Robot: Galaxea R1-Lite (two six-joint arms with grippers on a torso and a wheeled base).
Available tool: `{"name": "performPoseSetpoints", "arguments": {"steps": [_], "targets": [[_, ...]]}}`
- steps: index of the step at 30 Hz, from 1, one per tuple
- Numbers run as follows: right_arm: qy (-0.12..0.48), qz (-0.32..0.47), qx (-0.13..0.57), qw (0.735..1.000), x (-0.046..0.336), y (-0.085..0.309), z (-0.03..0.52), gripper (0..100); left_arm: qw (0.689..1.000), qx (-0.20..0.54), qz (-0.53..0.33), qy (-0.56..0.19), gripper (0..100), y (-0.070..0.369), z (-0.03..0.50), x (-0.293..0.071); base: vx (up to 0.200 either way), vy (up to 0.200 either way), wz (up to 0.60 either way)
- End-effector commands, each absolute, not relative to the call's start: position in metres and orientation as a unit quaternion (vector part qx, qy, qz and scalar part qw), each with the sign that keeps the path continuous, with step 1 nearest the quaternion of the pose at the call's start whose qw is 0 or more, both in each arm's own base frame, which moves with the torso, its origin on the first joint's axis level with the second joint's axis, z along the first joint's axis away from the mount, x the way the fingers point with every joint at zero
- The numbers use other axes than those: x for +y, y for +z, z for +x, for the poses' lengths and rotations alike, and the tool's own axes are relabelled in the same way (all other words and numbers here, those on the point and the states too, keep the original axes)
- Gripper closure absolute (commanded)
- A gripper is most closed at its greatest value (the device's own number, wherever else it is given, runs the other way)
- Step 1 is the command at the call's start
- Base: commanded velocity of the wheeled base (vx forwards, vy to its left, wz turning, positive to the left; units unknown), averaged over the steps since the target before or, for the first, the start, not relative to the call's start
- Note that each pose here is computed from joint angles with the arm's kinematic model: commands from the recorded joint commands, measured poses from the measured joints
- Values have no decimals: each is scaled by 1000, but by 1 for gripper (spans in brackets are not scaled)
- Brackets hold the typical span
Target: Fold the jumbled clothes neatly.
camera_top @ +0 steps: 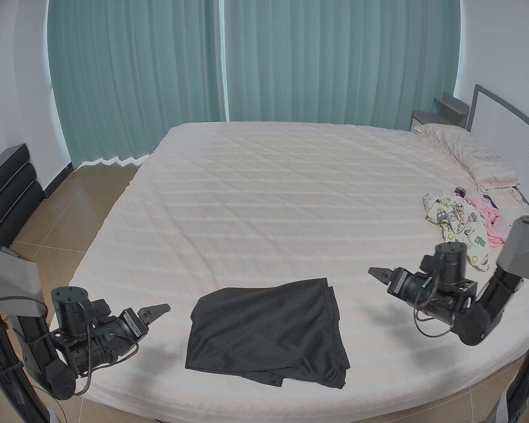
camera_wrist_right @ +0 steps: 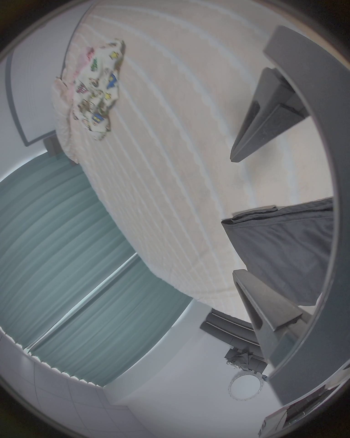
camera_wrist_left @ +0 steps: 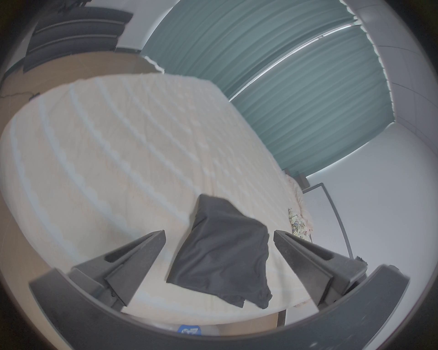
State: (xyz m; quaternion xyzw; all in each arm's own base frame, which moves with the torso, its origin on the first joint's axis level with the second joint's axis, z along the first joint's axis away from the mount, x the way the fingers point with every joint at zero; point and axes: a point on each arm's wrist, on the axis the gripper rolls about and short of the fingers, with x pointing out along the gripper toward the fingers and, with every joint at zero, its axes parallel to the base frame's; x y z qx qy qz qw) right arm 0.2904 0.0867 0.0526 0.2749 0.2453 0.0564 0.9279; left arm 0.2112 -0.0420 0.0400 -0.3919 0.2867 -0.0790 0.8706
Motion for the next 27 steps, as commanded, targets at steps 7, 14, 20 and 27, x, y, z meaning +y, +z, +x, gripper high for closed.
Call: {"name": "performPoseSetpoints", "arguments": {"steps": [7,14,20,27], "targets": [[65,235,38,969,33,138,129,0,917,127,-329,-187,0,134,117,-25,0,0,0],[43,209,14,977,20,145,84,0,921,141,-298,-206,0,137,60,-17,0,0,0],[25,172,21,985,7,131,43,0,923,151,-290,-203,0,130,25,-11,0,0,0],[-10,161,27,987,-5,99,1,0,941,126,-238,-203,0,108,-9,-6,0,0,0]]}}
